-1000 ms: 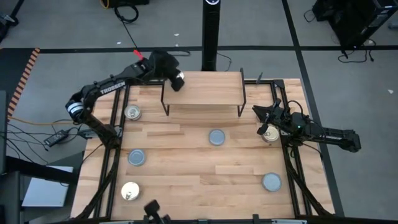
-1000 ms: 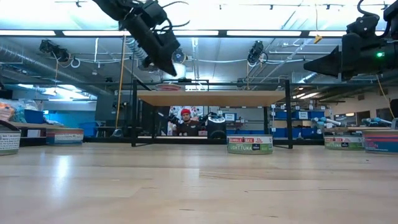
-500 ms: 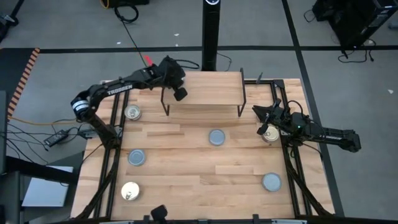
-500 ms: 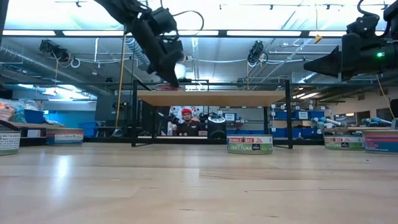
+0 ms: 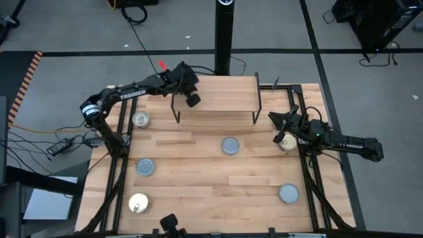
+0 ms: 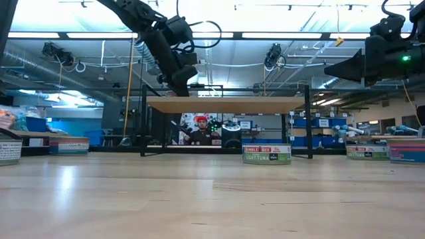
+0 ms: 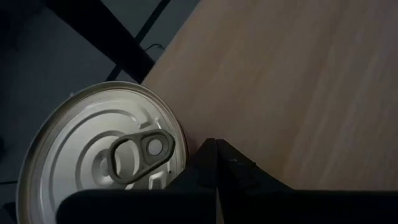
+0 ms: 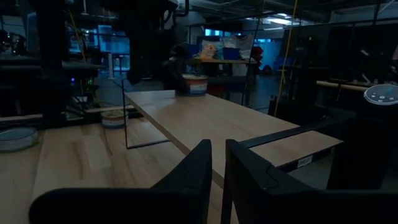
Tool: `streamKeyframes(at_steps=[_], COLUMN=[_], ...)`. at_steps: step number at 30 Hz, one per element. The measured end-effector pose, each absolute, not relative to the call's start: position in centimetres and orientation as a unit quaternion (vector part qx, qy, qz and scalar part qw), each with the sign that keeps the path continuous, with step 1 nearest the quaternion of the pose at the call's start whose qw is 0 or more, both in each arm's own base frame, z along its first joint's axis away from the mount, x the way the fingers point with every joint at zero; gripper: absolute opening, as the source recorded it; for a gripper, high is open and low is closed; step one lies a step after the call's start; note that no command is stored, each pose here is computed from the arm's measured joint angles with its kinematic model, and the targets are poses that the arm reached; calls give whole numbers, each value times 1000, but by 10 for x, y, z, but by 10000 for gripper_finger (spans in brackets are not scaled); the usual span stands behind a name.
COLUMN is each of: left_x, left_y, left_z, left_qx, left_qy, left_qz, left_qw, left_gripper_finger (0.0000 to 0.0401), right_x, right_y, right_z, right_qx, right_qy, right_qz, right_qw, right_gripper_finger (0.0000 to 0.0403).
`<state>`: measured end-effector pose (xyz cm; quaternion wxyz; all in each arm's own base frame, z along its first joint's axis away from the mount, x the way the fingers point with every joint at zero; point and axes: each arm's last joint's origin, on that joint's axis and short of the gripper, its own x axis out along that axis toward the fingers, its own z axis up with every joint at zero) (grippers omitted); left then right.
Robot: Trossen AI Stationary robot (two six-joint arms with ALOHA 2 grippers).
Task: Stack canned seafood by type on shelf
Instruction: Put the center blue tuna can on the shelf
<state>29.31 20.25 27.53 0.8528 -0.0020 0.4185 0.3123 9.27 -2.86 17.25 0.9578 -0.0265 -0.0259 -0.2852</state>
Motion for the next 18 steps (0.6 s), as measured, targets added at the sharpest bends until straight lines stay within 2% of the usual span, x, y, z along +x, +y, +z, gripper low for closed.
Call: streamKeyframes(at_steps=[12, 18], left_x=[295, 303], left_y=[200, 184], left_z=[278, 294], left_qx=[3, 24], left_qy=[411, 367], left_qz=[312, 300], left_qw=[857, 880], left_gripper_finger=[1, 2], right_x=[93, 93], right_y=[-29, -29], right_z=[173, 173], right_qx=[-26, -26], right_qy=[-26, -26], right_qz=[-285, -285], right_qw=[958, 958], right_gripper_finger=[62, 62])
